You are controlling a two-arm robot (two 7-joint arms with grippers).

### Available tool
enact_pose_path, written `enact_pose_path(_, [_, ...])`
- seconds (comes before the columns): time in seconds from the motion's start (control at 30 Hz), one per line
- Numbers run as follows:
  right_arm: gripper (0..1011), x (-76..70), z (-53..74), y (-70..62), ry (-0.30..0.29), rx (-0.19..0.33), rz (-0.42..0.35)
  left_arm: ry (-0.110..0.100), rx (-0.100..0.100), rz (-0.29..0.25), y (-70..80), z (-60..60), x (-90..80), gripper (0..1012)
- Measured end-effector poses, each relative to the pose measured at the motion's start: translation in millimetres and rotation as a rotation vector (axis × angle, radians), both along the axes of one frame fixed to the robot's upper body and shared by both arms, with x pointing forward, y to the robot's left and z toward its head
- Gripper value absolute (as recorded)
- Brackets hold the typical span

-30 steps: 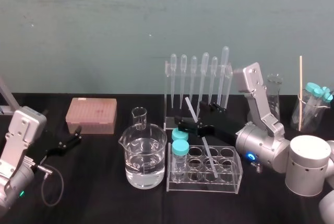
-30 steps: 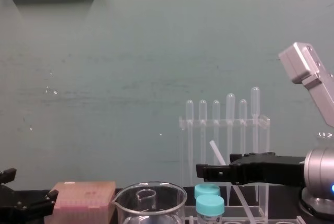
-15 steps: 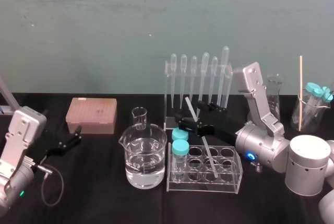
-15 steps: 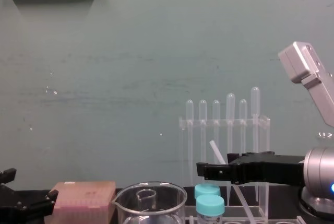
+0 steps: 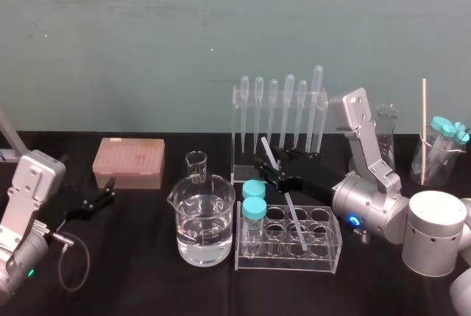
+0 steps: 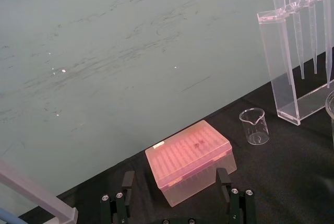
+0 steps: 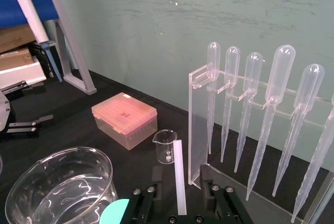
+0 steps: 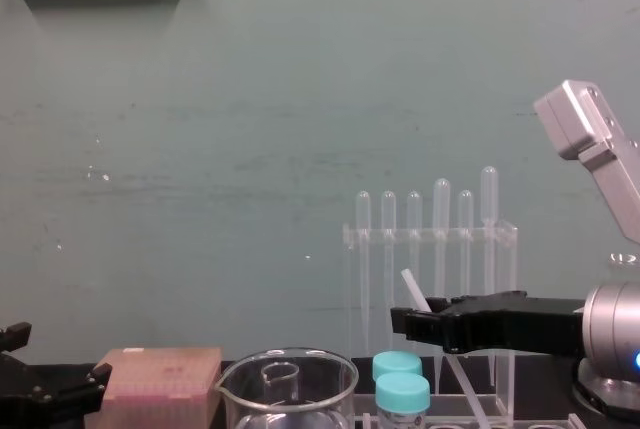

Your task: Pick up the stirring rod with one hand, then place it down.

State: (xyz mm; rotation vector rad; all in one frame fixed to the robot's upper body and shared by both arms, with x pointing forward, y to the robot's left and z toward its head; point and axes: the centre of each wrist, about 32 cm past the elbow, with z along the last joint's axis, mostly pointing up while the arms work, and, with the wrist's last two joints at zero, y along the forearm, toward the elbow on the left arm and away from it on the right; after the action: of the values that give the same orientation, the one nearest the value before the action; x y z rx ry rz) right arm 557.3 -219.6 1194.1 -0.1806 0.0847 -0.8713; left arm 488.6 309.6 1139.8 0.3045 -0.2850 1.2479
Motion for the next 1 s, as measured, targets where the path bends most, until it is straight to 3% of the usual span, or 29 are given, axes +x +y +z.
enact_pose_path(0.3, [166, 0.0, 0.1, 0.0, 0.0, 0.001, 0.0, 0.0, 0.0, 0.0, 0.0, 0.0, 0.0, 1000])
enact_pose_path(0.43, [74, 0.0, 0.0, 0.0, 0.0, 0.001, 0.0, 0.0, 0.0, 0.0, 0.0, 0.0, 0.0, 1000])
enact_pose_path(0.6, [69, -0.1, 0.0, -0.1, -0.001, 0.001, -0.001, 0.0, 0.0, 0.0, 0.0, 0.0, 0.0, 1000])
enact_pose_path(0.73, [69, -4.3, -2.0, -2.3, -0.054, 0.031, -0.01, 0.0, 0.0, 0.0, 0.0, 0.0, 0.0, 1000])
enact_pose_path(1.0, [69, -27.9, -16.8, -10.9, -0.302, 0.148, -0.024, 0.0, 0.0, 0.0, 0.0, 0.0, 0.0, 1000])
